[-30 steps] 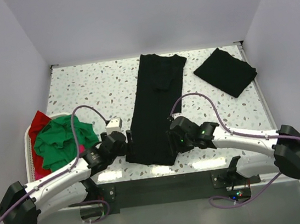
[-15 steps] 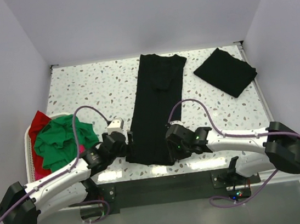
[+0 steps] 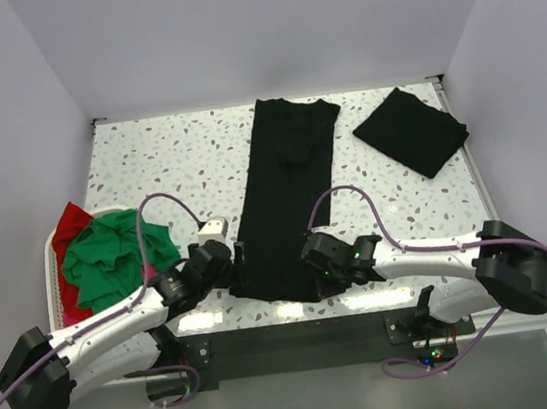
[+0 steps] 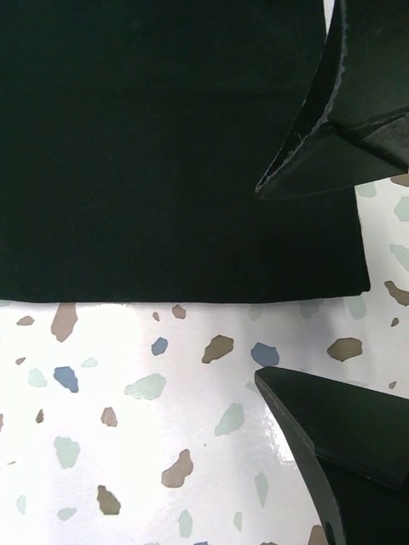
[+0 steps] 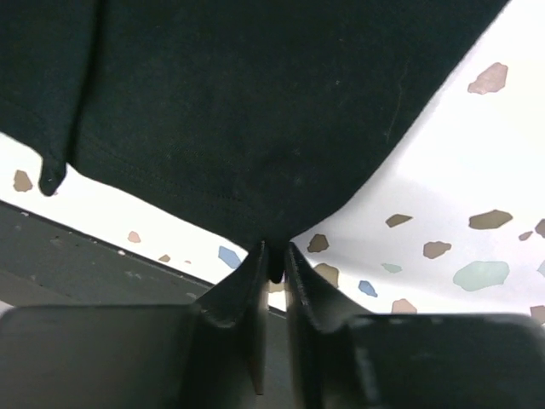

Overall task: Fold and stack the t-shirts
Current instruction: Fold the tshirt

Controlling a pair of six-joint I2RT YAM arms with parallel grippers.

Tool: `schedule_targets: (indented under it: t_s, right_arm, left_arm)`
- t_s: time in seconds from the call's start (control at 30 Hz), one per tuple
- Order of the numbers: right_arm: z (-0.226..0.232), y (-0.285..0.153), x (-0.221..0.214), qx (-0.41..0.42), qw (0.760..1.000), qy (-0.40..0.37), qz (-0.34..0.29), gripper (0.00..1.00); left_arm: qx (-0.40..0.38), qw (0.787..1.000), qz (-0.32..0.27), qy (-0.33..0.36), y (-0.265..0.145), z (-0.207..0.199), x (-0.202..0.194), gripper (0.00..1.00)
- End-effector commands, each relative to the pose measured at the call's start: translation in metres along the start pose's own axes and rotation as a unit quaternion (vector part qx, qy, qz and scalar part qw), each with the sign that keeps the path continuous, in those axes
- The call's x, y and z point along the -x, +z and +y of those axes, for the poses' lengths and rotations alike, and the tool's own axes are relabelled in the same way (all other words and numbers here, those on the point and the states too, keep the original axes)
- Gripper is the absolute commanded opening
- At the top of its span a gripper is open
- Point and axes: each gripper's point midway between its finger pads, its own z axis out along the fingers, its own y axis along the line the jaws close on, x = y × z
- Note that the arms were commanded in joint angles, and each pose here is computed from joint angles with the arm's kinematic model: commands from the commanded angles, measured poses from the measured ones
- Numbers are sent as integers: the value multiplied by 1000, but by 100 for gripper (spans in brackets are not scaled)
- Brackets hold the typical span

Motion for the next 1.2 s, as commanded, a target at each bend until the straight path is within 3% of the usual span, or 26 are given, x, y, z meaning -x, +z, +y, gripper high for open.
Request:
schedule_targets:
  t_s: [0.0, 0.1, 0.27, 0.53, 0.83, 1.17]
  right_arm:
    - [-8, 2, -2, -16, 1000, 11, -5, 13]
    - [-14, 1, -3, -31, 999, 14, -7, 4]
    - [-26, -3, -1, -60, 998, 11, -14, 0]
    - [-39, -5, -2, -87, 996, 6, -17, 0]
    - [-42, -6, -4, -82, 996, 12, -23, 0]
    - [-43, -4, -4, -88, 996, 10, -24, 0]
  left_arm:
    - [-9, 1000, 16, 5, -1, -9, -1, 84]
    - [23, 999, 31, 16, 1, -2, -11, 84]
    - [8, 999, 41, 10, -2, -7, -17, 80]
    - [-54, 998, 39, -6, -13, -23, -21, 61]
    - [-30, 996, 78, 14, -6, -18, -39, 53]
    - [-77, 993, 90, 21, -9, -33, -47, 40]
